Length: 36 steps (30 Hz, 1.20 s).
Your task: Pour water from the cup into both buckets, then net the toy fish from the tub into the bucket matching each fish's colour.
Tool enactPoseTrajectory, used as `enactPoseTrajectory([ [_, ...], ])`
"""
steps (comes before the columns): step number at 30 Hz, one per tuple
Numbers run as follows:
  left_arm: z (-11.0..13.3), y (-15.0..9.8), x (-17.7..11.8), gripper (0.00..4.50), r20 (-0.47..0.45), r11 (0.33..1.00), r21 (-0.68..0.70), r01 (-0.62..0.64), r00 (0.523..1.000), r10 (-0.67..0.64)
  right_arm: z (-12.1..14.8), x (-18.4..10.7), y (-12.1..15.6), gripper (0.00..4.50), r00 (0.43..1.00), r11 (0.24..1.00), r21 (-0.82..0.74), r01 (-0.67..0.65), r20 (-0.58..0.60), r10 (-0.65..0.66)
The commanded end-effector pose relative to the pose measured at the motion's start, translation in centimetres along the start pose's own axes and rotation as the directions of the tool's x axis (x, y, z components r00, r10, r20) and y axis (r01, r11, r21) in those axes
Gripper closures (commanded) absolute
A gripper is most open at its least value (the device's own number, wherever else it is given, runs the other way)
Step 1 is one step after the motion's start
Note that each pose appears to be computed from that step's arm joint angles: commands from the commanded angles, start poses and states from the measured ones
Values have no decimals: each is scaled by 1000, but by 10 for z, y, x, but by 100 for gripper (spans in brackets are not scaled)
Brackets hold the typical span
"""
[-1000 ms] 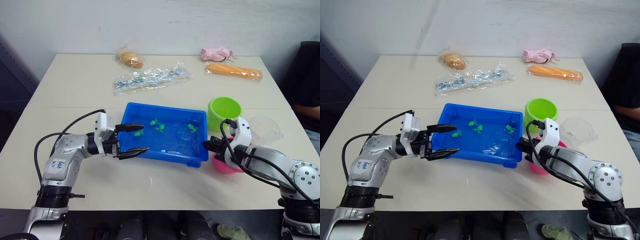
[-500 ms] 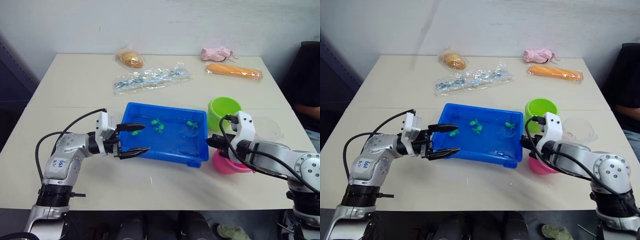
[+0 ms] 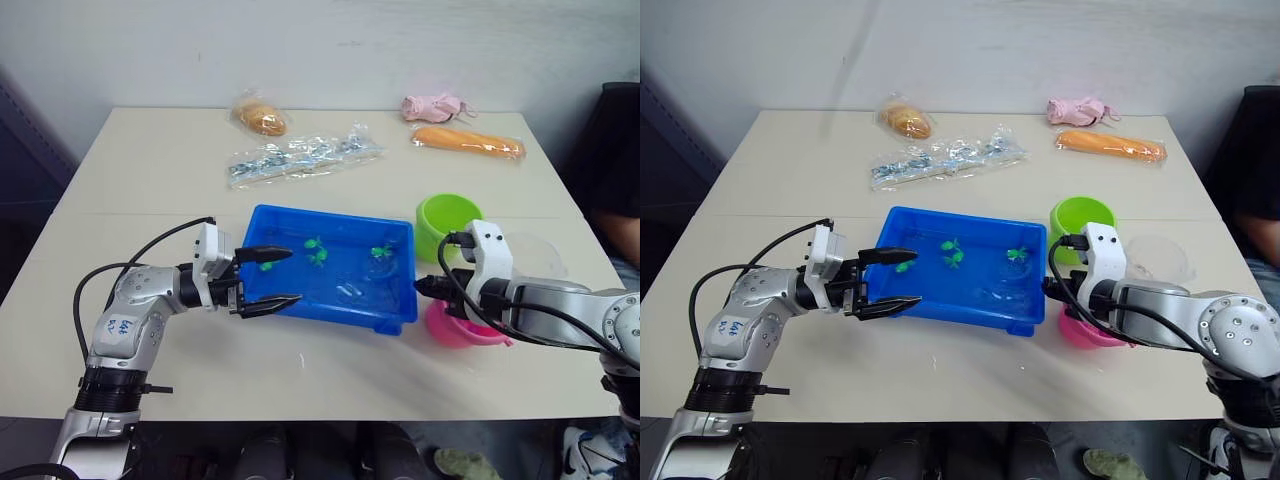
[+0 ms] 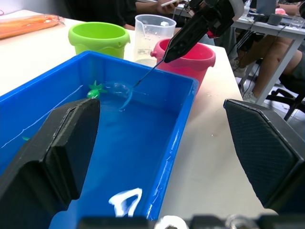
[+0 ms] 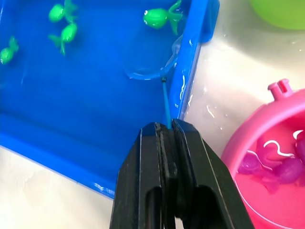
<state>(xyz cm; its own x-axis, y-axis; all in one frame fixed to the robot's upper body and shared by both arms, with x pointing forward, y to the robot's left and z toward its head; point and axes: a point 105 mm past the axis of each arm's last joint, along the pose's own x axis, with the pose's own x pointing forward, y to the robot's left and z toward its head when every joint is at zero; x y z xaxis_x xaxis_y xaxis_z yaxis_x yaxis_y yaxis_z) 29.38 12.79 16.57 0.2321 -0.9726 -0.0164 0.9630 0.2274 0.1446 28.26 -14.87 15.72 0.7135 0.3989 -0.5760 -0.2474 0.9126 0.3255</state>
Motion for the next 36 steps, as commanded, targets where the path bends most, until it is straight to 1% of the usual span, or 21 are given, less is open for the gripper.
enactPoseTrajectory([
  [1, 9, 1, -1, 3, 16, 999, 44, 0, 1000, -1, 4, -6, 10, 450, 997, 996, -67, -55, 44, 58],
  [9, 9, 1, -4, 3, 9, 999, 44, 0, 1000, 0, 2, -12, 16, 450, 978, 972, -178, -151, 113, 173],
  [12, 8, 0, -5, 3, 7, 999, 46, 0, 1000, -1, 3, -18, 19, 450, 960, 958, -210, -193, 161, 229],
  [15, 8, -1, -8, 3, 4, 999, 44, 2, 1000, -2, 1, -23, 18, 450, 950, 949, -239, -206, 184, 253],
  [19, 10, 1, -12, 3, 6, 999, 45, 0, 1000, 0, 1, -37, 16, 450, 925, 930, -306, -205, 250, 286],
  [23, 14, 4, -10, 3, 22, 999, 51, -1, 1000, 0, -2, -46, 8, 450, 911, 932, -296, -208, 288, 294],
  [28, 16, 7, -9, 3, 32, 998, 56, 0, 999, -2, -1, -60, 6, 450, 877, 930, -273, -247, 344, 334],
  [31, 21, 12, -4, 3, 66, 998, 53, -18, 998, 15, -11, -59, 5, 450, 889, 924, -298, -239, 317, 332],
  [36, 30, 14, 8, 3, 94, 999, 48, -7, 996, 3, -15, -61, -2, 450, 891, 950, -220, -221, 349, 288],
])
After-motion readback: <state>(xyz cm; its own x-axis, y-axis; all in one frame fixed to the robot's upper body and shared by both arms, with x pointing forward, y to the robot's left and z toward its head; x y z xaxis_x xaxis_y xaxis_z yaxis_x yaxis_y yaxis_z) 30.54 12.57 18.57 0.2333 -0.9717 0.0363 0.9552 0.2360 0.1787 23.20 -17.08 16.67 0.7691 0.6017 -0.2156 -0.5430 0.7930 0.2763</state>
